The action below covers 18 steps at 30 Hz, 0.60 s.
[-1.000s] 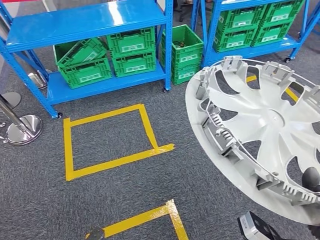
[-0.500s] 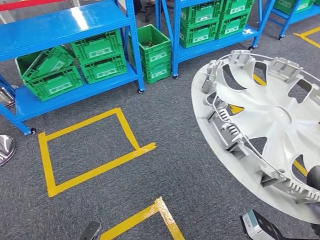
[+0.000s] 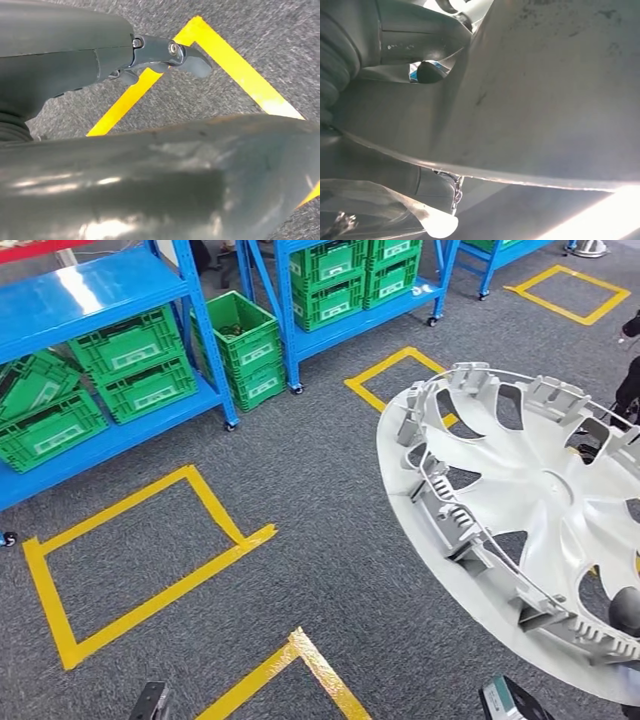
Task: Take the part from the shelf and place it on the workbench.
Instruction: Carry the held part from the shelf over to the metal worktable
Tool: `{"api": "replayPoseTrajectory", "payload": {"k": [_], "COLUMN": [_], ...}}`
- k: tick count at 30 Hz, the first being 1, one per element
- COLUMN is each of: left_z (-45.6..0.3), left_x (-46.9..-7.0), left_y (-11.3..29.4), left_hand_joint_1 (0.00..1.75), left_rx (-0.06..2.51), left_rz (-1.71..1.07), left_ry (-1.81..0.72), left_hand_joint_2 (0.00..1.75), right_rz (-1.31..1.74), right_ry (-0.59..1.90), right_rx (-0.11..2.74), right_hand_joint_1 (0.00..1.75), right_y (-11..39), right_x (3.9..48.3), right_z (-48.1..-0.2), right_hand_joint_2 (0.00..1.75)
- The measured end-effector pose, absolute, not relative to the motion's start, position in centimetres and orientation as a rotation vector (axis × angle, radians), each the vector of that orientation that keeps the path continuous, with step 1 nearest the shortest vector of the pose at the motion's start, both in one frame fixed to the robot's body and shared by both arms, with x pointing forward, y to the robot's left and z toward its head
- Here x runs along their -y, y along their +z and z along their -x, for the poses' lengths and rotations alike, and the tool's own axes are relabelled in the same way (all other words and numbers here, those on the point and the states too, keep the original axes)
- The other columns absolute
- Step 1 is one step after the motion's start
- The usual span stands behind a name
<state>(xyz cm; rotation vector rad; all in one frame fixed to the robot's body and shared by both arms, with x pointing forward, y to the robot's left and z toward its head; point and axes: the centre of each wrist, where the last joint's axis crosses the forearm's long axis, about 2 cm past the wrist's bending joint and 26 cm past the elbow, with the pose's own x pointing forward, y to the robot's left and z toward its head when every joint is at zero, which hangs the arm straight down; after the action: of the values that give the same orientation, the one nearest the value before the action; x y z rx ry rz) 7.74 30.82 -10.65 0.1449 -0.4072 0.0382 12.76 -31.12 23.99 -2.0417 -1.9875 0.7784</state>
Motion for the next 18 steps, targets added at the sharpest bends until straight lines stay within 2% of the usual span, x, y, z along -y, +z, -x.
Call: {"api": "replayPoseTrajectory", "payload": {"k": [11, 18], "left_z": [-6.7, -6.6], "left_x": [-31.7, -32.0], "left_y": [-10.8, -10.8], "left_hand_joint_1": [0.00, 0.00], "left_rx": [0.394, 0.381], "left_rz": [-0.161, -0.227], "left_ry": [0.058, -0.068], "left_hand_joint_2": [0.00, 0.00], "right_rz": [2.029, 2.020], "right_ry": [0.820, 0.844], "right_rx": [1.982, 1.974], "right_hand_joint_1": [1.75, 1.75], "right_y": [23.7, 23.6], "right_x": [31.2, 31.1], "right_z": [-12.2, -11.8], "right_hand_joint_2": [1.75, 1.75]}}
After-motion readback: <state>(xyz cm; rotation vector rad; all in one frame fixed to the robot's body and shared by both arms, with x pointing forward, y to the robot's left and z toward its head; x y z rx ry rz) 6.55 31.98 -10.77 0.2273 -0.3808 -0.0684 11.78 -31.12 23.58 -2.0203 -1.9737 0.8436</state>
